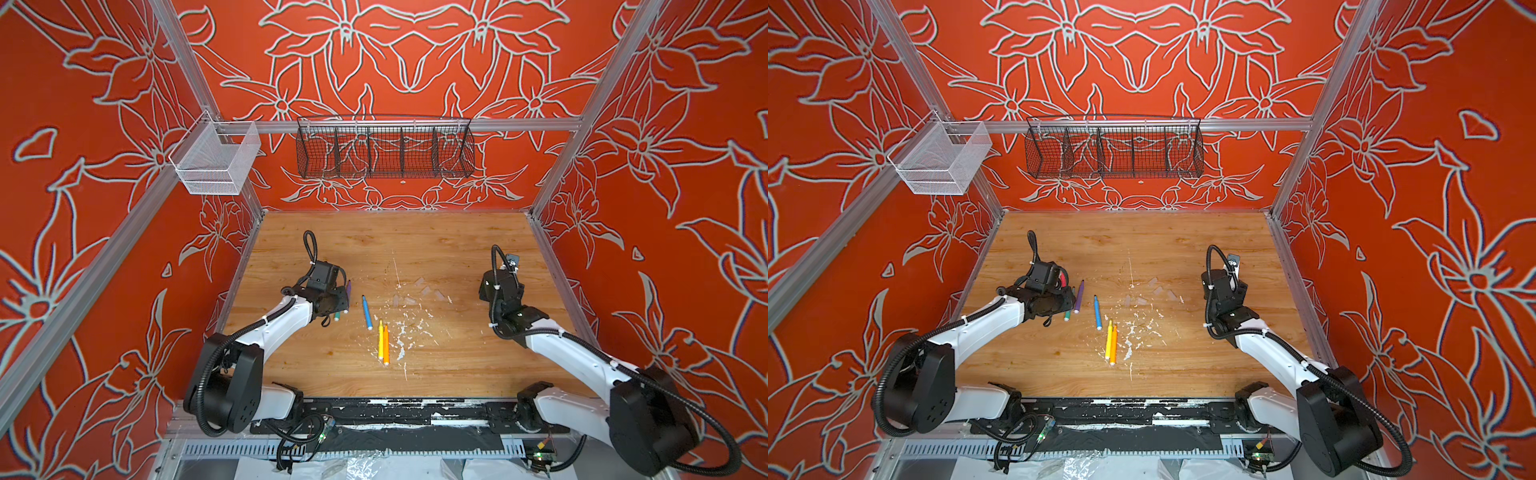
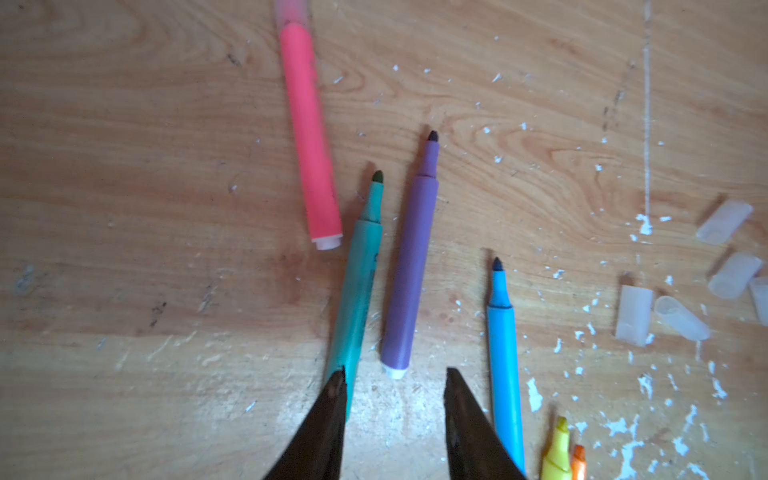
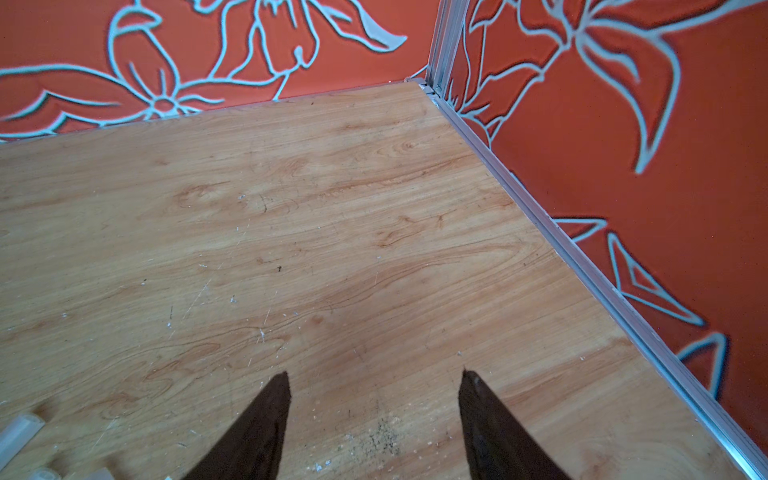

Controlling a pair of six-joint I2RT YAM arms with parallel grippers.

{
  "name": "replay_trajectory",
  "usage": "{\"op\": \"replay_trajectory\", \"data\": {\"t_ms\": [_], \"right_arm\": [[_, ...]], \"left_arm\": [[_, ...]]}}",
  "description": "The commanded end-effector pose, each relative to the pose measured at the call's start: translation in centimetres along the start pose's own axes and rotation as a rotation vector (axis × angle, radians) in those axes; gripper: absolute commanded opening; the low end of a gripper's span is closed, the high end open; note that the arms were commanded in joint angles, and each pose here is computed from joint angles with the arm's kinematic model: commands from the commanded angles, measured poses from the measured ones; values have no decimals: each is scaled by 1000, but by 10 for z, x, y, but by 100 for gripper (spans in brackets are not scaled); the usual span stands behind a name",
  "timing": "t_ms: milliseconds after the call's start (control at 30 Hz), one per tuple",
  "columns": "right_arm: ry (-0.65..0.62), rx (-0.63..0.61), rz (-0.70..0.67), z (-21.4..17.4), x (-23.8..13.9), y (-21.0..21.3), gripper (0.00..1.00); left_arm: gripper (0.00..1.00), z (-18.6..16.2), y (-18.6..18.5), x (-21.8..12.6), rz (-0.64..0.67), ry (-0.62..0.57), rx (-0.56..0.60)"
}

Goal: Insert the pens into the pen caps
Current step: 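Move the left gripper over the green marker and close on it, then lift the green marker upright with the left gripper toward the center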

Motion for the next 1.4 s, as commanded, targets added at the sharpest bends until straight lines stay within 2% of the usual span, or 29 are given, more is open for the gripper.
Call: {"op": "replay_trajectory", "data": {"t_ms": [0,633,933,1233,1367], "right_arm": [[-6,16,10,-3,-2,-4,67],[2,5,16,-3,0,-2,67],[5,1,18,-2,1,0,67],[8,0,19,-2,1,0,67],[9,-2,19,-3,1,0,67]], "left_arm": [[37,-5,5,10,64,36,-17],[28,-11,7,33,171,152,-63],[26,-15,4,39,251,181,-49],[13,-18,-1,45,220,195,-34],[12,-16,-6,44,168,173,-15]]}}
Point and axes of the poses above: each gripper's point midway between its finger pads, its own x axis out along the fingers, its own y axis along the line the jaws close on, z = x × y, the point moved 10 cm from there along -x, back along the fingers
